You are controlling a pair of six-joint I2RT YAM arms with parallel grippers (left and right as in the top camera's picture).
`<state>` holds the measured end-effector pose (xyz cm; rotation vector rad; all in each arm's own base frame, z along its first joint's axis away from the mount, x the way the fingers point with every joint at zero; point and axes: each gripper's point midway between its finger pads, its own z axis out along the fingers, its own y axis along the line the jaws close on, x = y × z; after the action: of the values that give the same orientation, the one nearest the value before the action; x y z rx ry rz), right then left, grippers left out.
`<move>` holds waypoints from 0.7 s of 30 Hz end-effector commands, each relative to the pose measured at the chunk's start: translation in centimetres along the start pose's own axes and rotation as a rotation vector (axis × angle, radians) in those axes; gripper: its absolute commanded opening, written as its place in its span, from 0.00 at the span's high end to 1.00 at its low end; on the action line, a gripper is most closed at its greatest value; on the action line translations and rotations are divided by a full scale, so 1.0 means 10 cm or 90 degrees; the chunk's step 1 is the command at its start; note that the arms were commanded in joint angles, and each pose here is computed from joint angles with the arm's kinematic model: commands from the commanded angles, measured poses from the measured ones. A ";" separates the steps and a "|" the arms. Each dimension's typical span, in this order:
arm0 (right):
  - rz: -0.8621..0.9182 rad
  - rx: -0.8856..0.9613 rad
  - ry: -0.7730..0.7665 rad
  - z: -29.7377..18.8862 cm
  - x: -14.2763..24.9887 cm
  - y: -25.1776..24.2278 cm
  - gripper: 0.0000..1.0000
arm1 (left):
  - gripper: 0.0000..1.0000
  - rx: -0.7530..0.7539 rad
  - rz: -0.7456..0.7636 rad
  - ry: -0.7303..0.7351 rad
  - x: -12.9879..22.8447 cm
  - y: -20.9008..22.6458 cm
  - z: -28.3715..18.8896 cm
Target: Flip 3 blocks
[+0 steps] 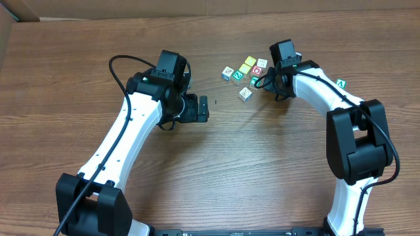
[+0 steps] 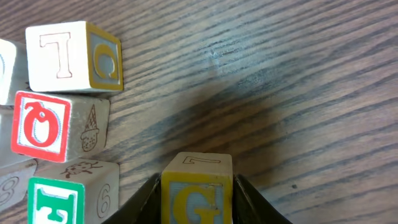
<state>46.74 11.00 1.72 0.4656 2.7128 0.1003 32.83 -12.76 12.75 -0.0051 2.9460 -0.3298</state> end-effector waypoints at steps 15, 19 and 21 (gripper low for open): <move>-0.015 -0.004 0.155 -0.28 0.38 0.02 0.67 | 0.00 -0.008 -0.007 0.003 0.01 0.01 0.04; -0.017 0.005 0.237 -0.37 0.66 -0.04 0.67 | 0.00 -0.008 -0.007 0.003 0.01 0.01 0.03; -0.037 -0.006 0.268 -0.41 0.77 -0.02 0.68 | 0.00 -0.008 -0.007 0.003 0.01 0.01 0.03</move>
<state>38.60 11.67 2.10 0.4648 3.1044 0.1073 32.82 -12.76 12.75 -0.0052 2.9463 -0.3296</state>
